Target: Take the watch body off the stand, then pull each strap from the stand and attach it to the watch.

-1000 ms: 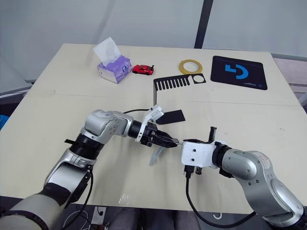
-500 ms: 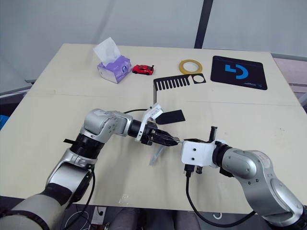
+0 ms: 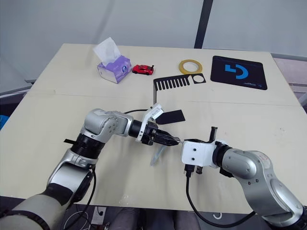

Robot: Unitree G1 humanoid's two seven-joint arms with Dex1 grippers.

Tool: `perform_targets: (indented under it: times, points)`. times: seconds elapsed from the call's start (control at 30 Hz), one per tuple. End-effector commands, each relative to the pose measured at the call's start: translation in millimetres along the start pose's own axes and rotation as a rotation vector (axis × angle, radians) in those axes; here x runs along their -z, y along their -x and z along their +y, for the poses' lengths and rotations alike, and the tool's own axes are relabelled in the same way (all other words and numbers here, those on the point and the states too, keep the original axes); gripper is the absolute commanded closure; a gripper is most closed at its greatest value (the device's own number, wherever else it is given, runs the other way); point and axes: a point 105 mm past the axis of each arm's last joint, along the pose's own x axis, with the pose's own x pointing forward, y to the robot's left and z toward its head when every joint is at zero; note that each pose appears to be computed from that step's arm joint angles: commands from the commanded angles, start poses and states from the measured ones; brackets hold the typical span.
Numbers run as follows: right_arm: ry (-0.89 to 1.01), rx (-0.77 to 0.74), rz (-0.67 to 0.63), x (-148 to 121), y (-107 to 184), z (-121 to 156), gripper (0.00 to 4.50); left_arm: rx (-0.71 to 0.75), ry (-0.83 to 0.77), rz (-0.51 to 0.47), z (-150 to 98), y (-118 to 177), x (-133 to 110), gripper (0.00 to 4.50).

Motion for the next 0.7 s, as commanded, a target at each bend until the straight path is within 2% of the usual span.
perform_targets:
  times: [0.03,0.7]
  points:
    - [0.022,0.029,-0.022,-7.2,2.8,-4.4,4.5,0.061,-0.067,-0.024,-17.6,-2.8,-13.8,2.8]
    - [0.017,0.028,-0.037,-11.6,0.6,-9.7,4.5,0.059,-0.093,-0.036,-20.9,-10.9,-17.7,2.8]
